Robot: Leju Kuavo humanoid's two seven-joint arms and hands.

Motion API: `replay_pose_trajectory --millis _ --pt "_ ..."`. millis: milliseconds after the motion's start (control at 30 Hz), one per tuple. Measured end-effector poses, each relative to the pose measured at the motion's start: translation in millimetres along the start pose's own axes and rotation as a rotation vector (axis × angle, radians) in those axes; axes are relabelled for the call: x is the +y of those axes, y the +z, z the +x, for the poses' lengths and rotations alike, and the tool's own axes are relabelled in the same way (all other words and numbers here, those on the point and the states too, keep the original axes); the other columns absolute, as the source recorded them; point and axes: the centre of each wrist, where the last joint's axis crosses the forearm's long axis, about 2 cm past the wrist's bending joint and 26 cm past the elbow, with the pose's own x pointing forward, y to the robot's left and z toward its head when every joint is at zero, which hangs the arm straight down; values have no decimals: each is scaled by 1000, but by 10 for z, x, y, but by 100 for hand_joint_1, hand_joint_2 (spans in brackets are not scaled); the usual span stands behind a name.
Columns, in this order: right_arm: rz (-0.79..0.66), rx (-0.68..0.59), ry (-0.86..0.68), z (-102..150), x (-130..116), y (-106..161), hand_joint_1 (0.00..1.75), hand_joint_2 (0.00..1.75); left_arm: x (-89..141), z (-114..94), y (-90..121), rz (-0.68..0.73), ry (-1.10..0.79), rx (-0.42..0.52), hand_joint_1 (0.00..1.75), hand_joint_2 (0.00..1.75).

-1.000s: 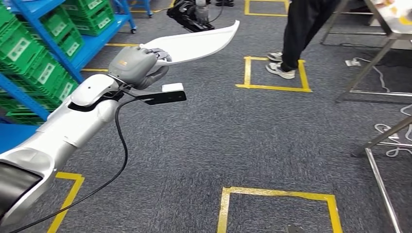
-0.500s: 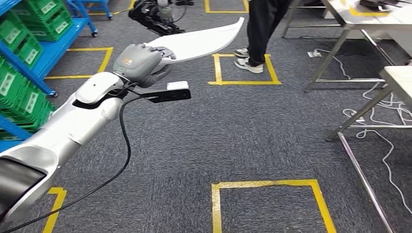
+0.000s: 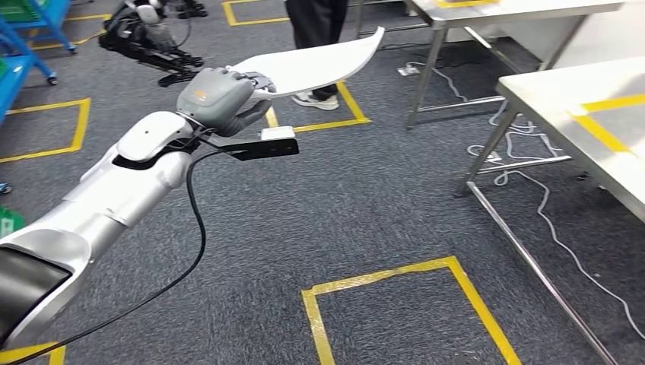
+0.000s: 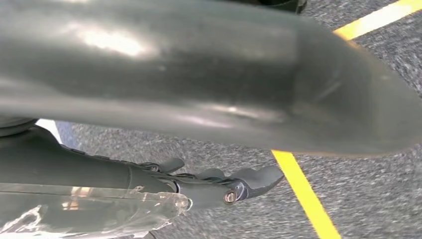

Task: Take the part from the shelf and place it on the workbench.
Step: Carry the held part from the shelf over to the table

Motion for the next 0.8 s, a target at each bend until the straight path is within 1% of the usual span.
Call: replay_pose_trajectory --millis 200,800 --pt "-3 13 3 -66 -16 13 0 0 21 37 -42 7 2 -8 175 175" --pt "-7 -10 3 4 -7 -3 0 0 30 -13 -25 -3 -11 -9 175 175"
